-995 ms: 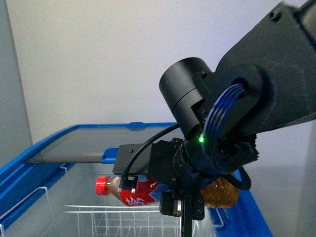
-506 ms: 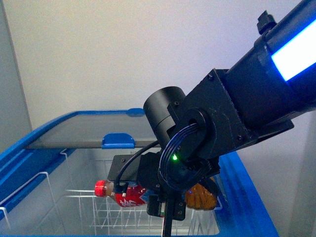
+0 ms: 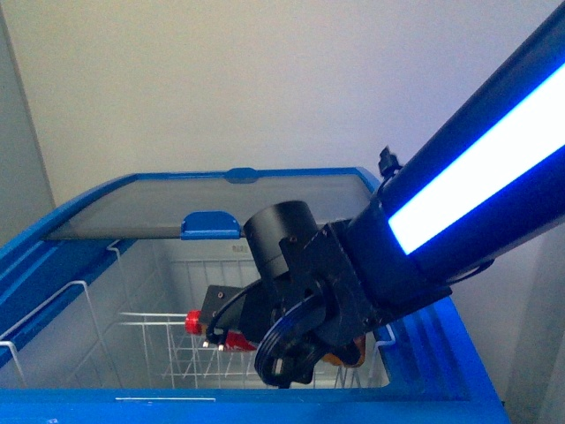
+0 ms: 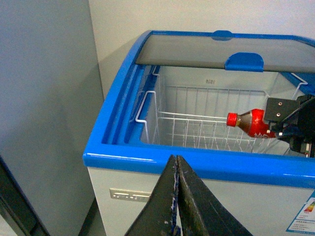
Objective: Put drink in fridge
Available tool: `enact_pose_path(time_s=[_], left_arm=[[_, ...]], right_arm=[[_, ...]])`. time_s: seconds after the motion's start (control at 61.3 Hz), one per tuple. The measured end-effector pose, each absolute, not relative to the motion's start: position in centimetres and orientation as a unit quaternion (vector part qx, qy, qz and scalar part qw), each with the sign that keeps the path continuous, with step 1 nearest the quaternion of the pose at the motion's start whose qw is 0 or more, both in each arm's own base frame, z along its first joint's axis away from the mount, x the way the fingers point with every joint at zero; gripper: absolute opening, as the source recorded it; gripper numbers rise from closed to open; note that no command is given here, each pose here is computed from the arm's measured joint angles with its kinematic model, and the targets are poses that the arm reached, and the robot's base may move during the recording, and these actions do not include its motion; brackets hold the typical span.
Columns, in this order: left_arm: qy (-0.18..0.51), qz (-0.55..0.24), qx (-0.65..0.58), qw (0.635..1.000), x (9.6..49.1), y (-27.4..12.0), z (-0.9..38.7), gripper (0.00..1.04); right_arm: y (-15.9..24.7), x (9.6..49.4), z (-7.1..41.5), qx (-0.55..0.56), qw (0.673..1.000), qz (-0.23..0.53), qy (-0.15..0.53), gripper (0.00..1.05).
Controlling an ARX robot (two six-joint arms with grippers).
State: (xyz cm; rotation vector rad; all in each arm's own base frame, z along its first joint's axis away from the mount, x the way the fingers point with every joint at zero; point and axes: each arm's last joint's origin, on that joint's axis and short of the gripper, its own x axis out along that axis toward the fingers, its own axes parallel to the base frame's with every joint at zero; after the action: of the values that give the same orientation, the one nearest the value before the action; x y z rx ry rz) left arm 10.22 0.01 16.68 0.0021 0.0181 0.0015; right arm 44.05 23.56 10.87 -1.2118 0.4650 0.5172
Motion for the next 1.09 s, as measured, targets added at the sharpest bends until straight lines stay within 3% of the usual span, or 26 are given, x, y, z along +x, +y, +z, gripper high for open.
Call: enact_pose_path(time_s=[0.408, 0.522, 0.767, 1.093], left_arm=[[-0.005, 0.001, 0.001, 1.000, 9.7, 0.0, 16.8, 0.03], [-0.005, 0.001, 0.001, 1.000, 9.7, 0.0, 16.8, 0.03], [-0.005, 0.001, 0.001, 1.000, 9.7, 0.0, 16.8, 0.03], [-0.005, 0.001, 0.001, 1.000, 9.7, 0.0, 16.8, 0.03]], right_arm=[[24.9, 43.9, 9.2, -0.555, 0.772, 0.234, 0.205, 0.39], [25.3, 43.6, 9.2, -0.554, 0.772, 0.240, 0.199, 0.64], [25.5, 43.6, 10.8, -0.546, 0.783, 0.241, 0.175, 0.98], [23.5, 40.9, 18.6, -0.507, 0.818, 0.248, 0.110, 0.97]])
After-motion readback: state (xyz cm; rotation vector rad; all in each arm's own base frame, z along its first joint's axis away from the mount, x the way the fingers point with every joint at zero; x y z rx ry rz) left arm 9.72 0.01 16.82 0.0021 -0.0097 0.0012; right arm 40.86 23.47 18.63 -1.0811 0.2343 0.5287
